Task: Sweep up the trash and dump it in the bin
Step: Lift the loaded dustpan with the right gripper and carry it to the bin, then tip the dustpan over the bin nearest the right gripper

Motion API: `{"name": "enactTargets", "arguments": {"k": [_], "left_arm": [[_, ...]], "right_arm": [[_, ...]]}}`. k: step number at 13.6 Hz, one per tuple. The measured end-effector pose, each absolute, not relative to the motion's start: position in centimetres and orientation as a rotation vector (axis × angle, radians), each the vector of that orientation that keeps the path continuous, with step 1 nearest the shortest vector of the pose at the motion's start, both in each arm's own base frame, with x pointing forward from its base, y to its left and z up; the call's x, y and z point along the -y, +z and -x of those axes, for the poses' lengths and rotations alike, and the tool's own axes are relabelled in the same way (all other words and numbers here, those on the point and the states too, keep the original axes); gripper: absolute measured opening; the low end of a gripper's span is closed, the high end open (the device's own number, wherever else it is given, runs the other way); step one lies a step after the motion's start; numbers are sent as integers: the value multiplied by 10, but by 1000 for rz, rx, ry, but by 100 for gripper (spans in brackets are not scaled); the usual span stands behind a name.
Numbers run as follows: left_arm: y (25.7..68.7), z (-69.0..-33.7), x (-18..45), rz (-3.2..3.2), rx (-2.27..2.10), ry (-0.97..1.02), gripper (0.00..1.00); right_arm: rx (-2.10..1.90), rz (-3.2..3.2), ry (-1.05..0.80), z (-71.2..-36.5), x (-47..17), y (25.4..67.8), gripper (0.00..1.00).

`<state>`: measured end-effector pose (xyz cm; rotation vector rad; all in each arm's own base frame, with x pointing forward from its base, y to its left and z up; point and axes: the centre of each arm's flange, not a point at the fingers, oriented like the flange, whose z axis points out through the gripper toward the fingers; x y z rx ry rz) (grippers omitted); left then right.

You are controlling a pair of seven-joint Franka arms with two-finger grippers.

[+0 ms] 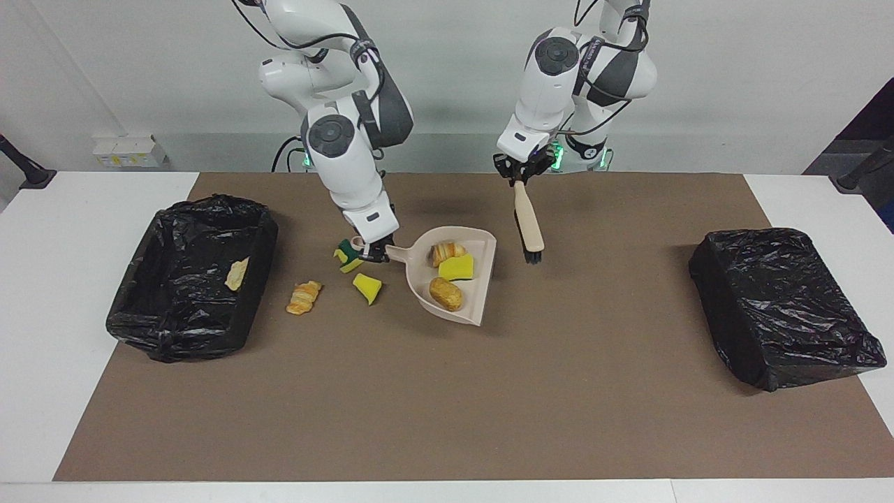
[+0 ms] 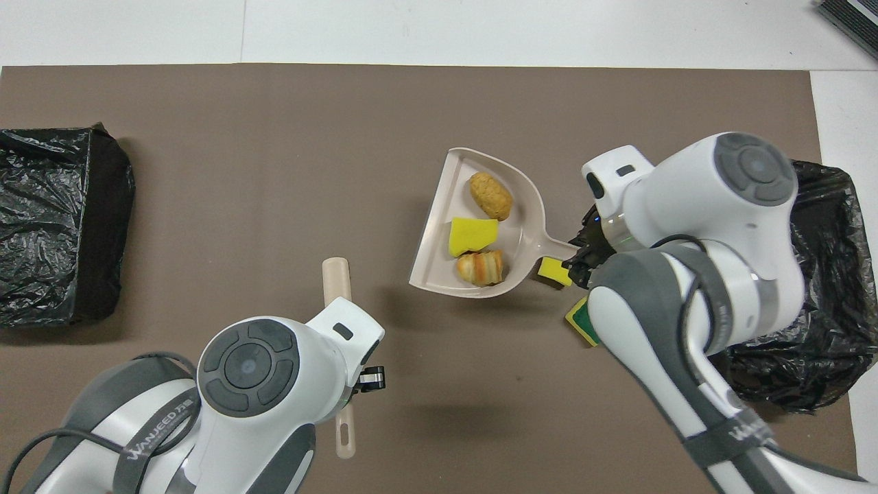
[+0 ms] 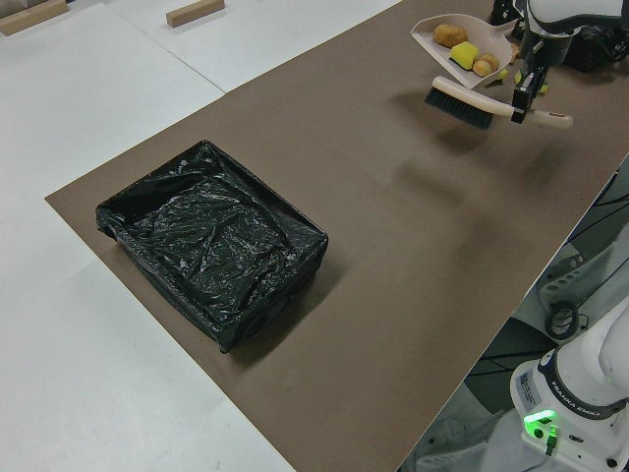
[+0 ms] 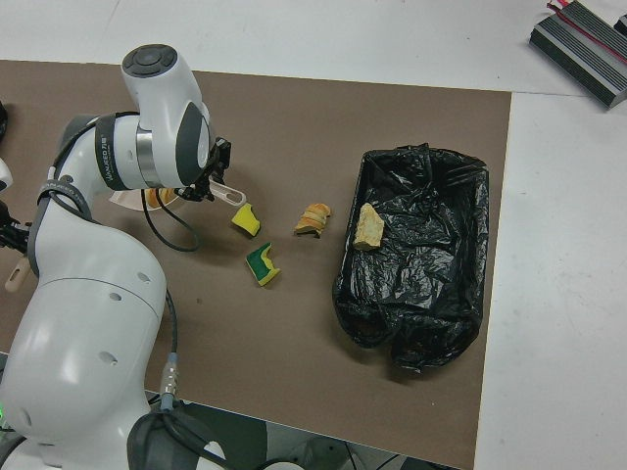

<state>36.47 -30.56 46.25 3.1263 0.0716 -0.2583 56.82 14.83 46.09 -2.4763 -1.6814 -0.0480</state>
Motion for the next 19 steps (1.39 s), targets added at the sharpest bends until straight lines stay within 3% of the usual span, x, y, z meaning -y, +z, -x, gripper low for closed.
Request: {"name": "enactTargets", "arguments": {"k": [5, 8, 11, 17, 19], "left_arm": [[395, -302, 346, -3172, 106, -278, 26], [368, -265, 365, -3174, 150, -295, 26], [350, -236, 380, -3171, 154, -266, 26], [341, -210, 393, -3140, 167, -265, 26], [341, -210, 393, -3138, 157, -265, 26]], "right_arm": [[1499, 2549, -6, -579, 9, 528, 33], [1490, 2603, 32, -559, 143, 543, 33], [1571, 2668, 199, -530, 230, 544, 33], [1913, 2740, 571, -535, 262, 555, 33], [2029, 2683, 708, -544, 250, 536, 33]]}}
